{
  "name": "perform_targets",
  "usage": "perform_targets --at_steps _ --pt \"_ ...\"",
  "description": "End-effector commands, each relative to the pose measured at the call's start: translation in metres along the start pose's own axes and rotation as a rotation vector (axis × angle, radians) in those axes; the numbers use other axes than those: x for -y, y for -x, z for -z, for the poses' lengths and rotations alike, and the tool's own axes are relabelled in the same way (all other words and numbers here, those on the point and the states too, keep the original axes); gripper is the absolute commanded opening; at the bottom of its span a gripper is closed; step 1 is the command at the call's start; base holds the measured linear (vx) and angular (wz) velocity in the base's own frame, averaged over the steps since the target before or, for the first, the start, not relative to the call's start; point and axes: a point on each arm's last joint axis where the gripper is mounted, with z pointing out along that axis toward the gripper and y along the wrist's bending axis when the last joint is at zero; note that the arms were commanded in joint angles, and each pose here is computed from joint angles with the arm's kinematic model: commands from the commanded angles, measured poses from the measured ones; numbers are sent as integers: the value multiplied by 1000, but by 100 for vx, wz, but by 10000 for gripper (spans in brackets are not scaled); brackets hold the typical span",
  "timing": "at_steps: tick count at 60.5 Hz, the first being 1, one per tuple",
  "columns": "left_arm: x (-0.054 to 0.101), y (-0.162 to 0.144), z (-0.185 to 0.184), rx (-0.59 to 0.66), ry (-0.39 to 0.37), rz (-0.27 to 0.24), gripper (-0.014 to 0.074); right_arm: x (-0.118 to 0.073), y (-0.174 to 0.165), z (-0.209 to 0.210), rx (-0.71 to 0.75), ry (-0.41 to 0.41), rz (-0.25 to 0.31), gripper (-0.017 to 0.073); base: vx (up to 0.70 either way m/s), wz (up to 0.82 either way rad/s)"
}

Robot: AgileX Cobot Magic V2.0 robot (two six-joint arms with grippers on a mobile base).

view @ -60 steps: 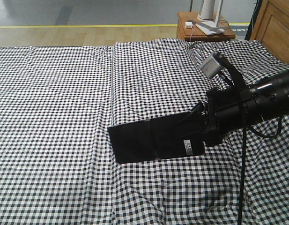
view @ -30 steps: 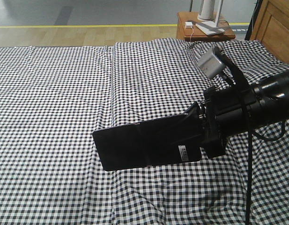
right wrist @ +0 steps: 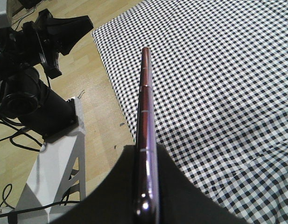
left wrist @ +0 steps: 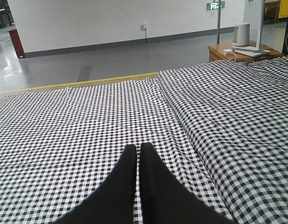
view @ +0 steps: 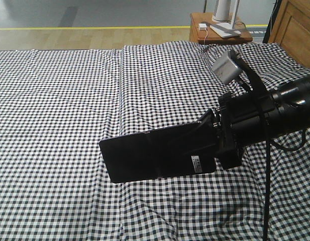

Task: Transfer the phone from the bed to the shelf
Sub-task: 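Lift the phone off the bed with the right gripper, then hold the phone in the right gripper while the base turns away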

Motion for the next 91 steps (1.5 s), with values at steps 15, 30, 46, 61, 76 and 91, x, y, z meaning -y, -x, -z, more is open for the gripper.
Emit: perform_targets --at_steps 15,30,46,61,76,91 --pt "-1 16 3 109 4 9 1 -20 12 10 68 91 27 -1 0 0" --pt "-1 16 3 109 4 9 1 -20 12 10 68 91 27 -1 0 1" --pt "-1 16 3 109 4 9 1 -20 12 10 68 91 28 -1 -2 9" --pt "-1 16 3 109 4 9 1 -20 12 10 68 91 28 -1 -6 23" --pt "-1 16 3 109 4 9 1 -20 12 10 68 91 28 -1 -8 36" --pt "-1 16 3 109 4 9 1 -20 12 10 68 91 29 -1 -10 40"
